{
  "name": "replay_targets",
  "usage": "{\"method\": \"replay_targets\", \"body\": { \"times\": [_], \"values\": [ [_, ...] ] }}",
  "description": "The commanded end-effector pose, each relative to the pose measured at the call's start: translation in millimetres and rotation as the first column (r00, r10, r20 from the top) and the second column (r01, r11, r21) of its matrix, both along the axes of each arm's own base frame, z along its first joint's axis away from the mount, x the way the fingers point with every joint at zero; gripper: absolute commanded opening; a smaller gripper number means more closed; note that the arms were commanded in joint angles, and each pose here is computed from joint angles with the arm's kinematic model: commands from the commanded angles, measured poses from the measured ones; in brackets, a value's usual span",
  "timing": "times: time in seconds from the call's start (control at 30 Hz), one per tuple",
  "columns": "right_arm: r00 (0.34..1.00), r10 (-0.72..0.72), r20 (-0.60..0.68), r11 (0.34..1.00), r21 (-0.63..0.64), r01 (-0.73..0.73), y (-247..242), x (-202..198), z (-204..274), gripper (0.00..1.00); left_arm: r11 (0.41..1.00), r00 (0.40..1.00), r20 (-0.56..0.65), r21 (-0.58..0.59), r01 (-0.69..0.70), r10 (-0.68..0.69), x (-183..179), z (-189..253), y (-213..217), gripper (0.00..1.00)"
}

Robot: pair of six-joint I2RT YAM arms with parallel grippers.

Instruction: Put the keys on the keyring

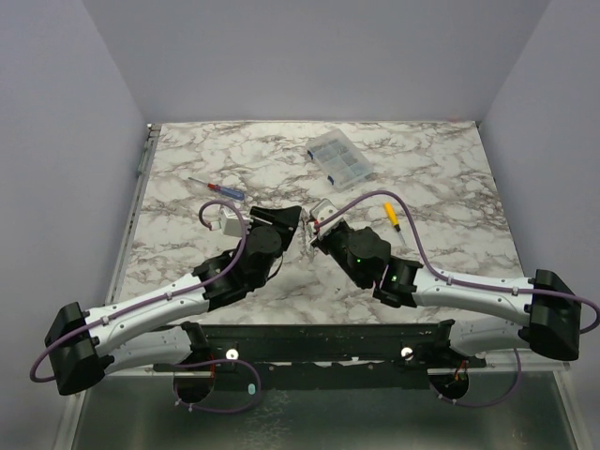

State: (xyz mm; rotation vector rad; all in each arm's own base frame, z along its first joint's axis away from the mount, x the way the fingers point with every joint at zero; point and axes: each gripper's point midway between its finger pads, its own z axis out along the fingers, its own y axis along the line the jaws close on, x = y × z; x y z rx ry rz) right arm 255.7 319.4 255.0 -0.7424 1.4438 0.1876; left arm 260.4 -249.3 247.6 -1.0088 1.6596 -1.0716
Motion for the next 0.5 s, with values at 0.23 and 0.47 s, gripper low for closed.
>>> {"method": "replay_targets", "body": {
  "times": [0.23,0.47],
  "values": [
    [0.999,-0.023,0.031,0.996,0.084,0.020,-8.8,0.0,34.8,0.01,0.989,0.986,0.158,0.127,-0.074,0.053,-2.1,21.4,35.8,0.63],
    [1.000,0.005,0.015,0.993,0.118,-0.007,-15.4,-8.9,41.9,0.01,0.934,0.889,0.432,0.356,-0.012,-0.154,-23.6,40.5,45.9,0.68]
  ]
}}
